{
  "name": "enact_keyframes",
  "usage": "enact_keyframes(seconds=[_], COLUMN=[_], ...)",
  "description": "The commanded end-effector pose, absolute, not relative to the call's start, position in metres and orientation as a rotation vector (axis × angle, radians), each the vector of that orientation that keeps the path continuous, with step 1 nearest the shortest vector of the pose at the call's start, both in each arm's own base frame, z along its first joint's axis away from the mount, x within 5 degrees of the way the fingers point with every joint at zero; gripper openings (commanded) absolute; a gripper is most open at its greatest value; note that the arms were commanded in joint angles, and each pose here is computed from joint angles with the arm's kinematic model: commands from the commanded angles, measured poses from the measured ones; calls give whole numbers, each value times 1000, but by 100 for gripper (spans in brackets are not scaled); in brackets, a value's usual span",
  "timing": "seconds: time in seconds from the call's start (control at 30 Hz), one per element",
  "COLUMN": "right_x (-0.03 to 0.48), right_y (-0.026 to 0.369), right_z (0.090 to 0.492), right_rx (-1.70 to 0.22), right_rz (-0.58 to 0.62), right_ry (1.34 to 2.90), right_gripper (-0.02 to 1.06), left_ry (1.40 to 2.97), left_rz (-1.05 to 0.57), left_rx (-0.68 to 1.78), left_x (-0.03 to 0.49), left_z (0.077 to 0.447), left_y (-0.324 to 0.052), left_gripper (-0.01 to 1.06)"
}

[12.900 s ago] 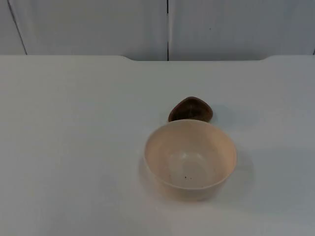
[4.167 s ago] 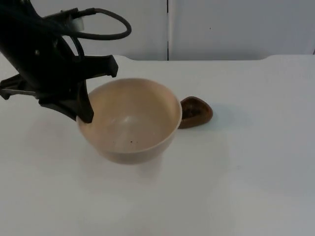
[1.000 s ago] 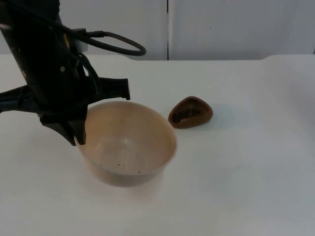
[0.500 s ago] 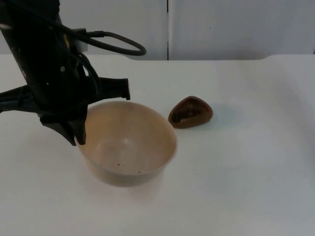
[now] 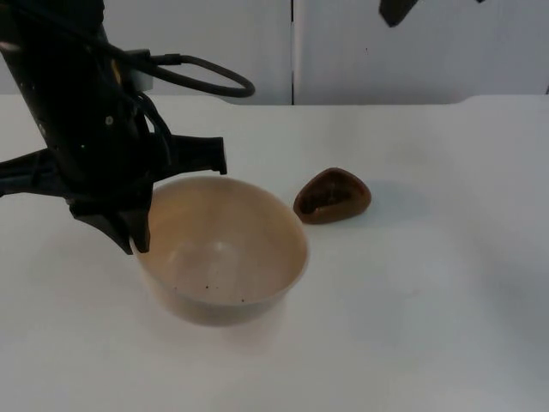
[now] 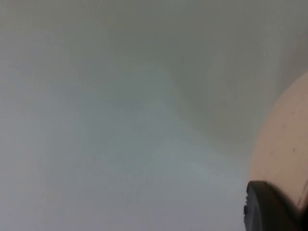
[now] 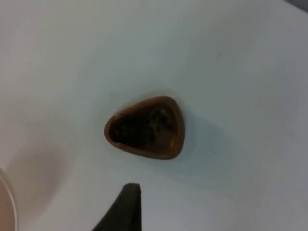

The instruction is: Pick up the bowl with the left hand and pour the coffee beans from the cup into the bowl with the right hand.

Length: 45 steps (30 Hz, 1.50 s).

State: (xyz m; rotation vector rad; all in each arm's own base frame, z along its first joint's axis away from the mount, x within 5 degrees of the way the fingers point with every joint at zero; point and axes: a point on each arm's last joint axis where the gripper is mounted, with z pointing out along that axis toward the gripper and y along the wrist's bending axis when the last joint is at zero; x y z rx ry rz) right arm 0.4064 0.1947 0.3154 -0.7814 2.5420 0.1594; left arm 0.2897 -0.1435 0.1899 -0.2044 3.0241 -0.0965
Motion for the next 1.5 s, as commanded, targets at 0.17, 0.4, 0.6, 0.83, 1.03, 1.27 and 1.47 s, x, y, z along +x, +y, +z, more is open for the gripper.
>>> enact_keyframes(seconds=[0.17,0.4,0.6,0.83,1.03,1.27,1.47], right_x=[428,456,464,468,472,474,480], right_y=[223,239,243,248,250,251,245], right_z=[284,256,229,205,186,167,154], right_rx=[-882,-886,-908,-923,-962,-1005,-999], right_rz=[143,126,114,107,102,86,86], right_ry=[2584,2559,2593,2612,2620,2632,2643], right_gripper=[102,101,99,98,93,93,88], left_ry=[3014,3012,3010,3010,3007,3003,3002], left_rz=[-124,-121,-123,-123,-120,-108,-105], left_rx=[-216,-213,-213,-213,-209,-198,-196], left_x=[288,288,288,288,289,289,290], left_z=[194,194,194,194,194,193,193], left_y=[-145,-145,-145,-145,-145,-145,-144], left_gripper=[5,5,5,5,5,5,5])
